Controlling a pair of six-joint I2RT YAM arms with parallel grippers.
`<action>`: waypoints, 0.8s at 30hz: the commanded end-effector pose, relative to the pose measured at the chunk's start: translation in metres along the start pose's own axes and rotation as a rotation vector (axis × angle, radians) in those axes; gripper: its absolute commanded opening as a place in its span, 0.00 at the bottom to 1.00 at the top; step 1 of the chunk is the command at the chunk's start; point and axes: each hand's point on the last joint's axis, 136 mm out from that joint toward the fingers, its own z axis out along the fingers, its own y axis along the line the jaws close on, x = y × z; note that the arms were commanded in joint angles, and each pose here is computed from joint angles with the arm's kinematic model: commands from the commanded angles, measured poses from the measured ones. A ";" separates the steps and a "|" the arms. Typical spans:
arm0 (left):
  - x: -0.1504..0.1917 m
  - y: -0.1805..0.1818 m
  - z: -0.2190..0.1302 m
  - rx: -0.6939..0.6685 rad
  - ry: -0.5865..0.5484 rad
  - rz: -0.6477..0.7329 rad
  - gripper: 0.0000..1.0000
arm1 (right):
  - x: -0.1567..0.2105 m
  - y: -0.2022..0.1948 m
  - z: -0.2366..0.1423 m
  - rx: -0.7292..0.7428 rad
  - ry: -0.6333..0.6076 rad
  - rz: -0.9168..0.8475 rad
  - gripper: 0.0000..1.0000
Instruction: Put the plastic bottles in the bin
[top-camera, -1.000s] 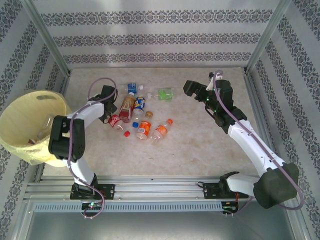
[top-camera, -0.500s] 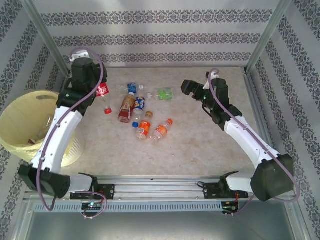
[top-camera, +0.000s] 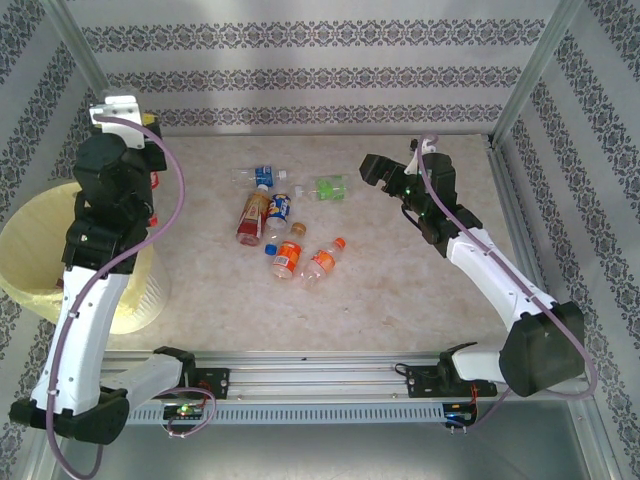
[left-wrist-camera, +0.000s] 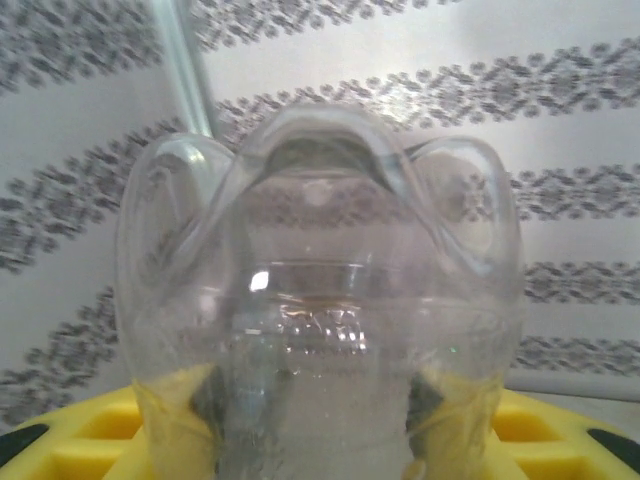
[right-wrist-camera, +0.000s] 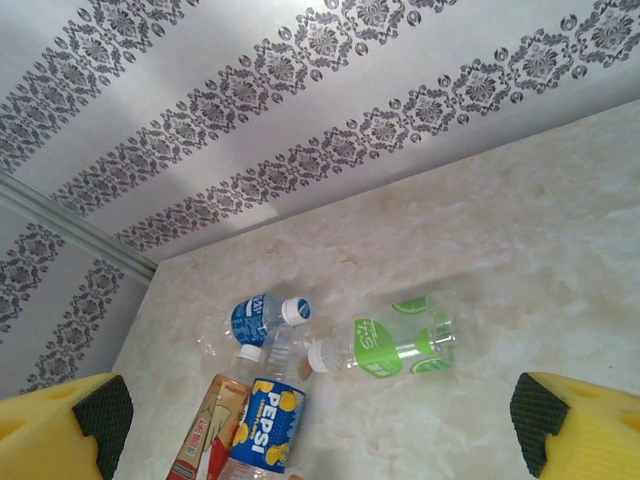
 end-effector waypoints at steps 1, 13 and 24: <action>-0.012 0.031 -0.001 -0.129 -0.042 0.083 0.51 | -0.015 0.016 0.000 -0.056 -0.034 0.011 0.98; 0.052 0.155 -0.023 -0.582 -0.064 0.009 0.47 | -0.015 0.019 0.005 -0.066 -0.023 0.010 0.98; 0.128 0.231 -0.063 -0.973 0.046 -0.209 0.47 | -0.017 0.023 0.010 -0.079 -0.011 0.011 0.98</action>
